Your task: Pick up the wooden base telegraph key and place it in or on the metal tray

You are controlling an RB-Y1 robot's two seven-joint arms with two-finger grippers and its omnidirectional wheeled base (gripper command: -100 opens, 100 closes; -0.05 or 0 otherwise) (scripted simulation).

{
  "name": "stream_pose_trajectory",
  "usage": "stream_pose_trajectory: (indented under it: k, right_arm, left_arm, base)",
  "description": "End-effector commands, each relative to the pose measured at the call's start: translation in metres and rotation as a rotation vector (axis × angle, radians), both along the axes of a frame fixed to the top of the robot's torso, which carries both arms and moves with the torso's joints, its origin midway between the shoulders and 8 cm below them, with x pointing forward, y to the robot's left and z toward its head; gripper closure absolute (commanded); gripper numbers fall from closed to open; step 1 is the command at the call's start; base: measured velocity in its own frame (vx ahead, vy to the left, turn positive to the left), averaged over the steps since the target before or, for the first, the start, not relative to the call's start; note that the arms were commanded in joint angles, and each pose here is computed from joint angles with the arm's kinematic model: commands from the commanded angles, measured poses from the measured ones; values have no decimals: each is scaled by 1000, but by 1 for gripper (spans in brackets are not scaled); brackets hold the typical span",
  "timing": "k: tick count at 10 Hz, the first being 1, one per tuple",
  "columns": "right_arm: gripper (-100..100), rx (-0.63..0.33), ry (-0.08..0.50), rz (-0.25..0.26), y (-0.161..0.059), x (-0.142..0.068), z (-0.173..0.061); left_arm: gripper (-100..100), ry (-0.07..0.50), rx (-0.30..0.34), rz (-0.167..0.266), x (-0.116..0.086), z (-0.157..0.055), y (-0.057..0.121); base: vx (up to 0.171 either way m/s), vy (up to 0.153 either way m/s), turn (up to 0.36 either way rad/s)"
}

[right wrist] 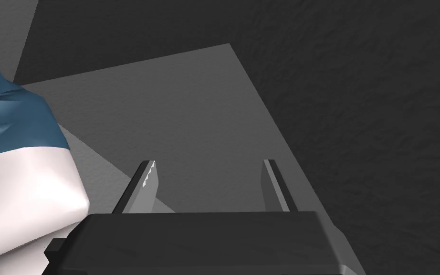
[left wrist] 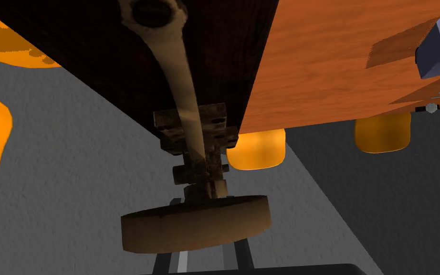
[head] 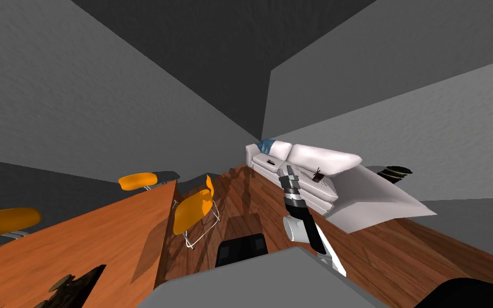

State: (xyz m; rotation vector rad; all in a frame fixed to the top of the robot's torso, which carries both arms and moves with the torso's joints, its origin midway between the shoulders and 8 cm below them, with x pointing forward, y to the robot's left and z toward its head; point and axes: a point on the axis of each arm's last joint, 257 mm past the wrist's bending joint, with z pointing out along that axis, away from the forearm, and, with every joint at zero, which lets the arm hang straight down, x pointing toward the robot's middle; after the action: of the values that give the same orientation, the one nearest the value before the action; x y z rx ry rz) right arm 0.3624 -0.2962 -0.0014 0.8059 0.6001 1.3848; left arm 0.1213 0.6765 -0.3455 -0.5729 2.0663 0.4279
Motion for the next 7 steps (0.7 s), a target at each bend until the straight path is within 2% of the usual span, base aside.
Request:
stream_pose_trajectory:
  k: [1, 5, 7]
  right_arm:
    - [0, 0, 0, 0, 0, 0, 0]
    - [0, 0, 0, 0, 0, 0, 0]
    - [0, 0, 0, 0, 0, 0, 0]
  left_arm:
    - [100, 1, -42, 43, -13, -5, 4]
    - [100, 24, -161, 182, -58, -27, 11]
    - [100, 38, -218, 265, -85, -40, 14]
  base:
    - [-362, -41, -90]
    - [-355, -31, -129]
    - [-388, 18, -168]
